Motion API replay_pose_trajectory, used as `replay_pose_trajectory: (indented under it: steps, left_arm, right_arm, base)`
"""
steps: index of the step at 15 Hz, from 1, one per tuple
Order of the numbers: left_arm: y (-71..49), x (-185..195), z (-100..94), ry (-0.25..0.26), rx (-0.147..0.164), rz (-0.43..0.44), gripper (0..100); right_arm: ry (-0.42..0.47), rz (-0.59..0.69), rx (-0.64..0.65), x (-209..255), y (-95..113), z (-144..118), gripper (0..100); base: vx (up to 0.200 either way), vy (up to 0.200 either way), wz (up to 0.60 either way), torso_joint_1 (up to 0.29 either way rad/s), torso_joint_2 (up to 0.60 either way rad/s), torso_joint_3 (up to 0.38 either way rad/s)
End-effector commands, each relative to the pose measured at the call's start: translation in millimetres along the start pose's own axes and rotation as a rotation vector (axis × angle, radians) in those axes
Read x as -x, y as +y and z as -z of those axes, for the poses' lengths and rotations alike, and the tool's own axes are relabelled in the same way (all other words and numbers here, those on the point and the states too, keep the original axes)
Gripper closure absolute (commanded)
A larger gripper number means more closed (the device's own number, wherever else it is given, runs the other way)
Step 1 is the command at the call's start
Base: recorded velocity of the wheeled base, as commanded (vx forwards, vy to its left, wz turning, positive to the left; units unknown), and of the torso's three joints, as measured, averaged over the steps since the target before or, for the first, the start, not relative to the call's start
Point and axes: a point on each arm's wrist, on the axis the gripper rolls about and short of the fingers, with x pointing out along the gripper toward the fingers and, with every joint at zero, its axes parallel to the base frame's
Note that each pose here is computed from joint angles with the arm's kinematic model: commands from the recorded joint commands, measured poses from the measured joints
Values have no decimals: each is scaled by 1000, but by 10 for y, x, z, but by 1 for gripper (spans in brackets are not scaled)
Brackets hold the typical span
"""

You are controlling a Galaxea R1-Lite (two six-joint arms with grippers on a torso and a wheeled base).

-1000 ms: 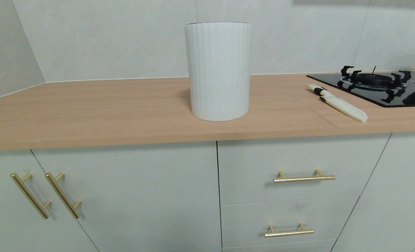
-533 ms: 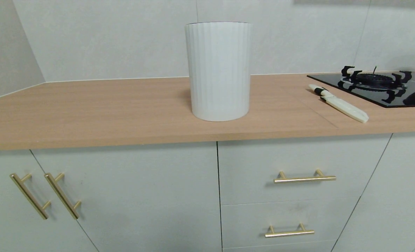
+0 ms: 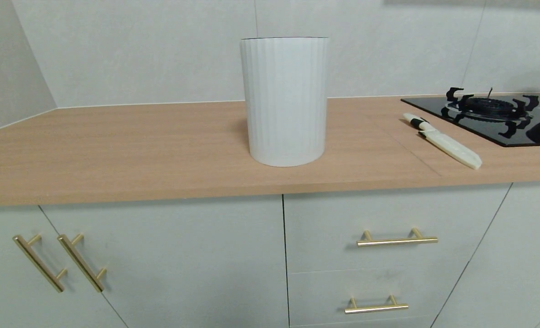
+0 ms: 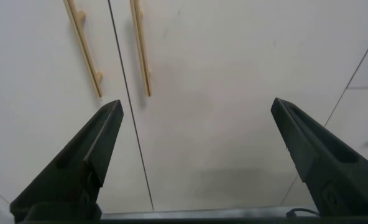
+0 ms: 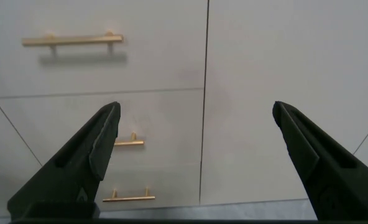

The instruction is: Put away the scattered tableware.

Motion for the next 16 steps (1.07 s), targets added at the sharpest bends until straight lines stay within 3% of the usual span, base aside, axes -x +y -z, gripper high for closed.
replay_pose_trajectory:
  steps: [1,16]
  left_arm:
    - [0,0,0,0,0,-1,0]
    - [0,0,1,1,0,-1,0]
  right_arm:
    - [1,0,0,-1,0,-1,0]
    - [1,0,0,-1,0,-1,0]
  base:
    - [0,0,0,119,-373,-315]
    - [0,0,0,173,-491,-291]
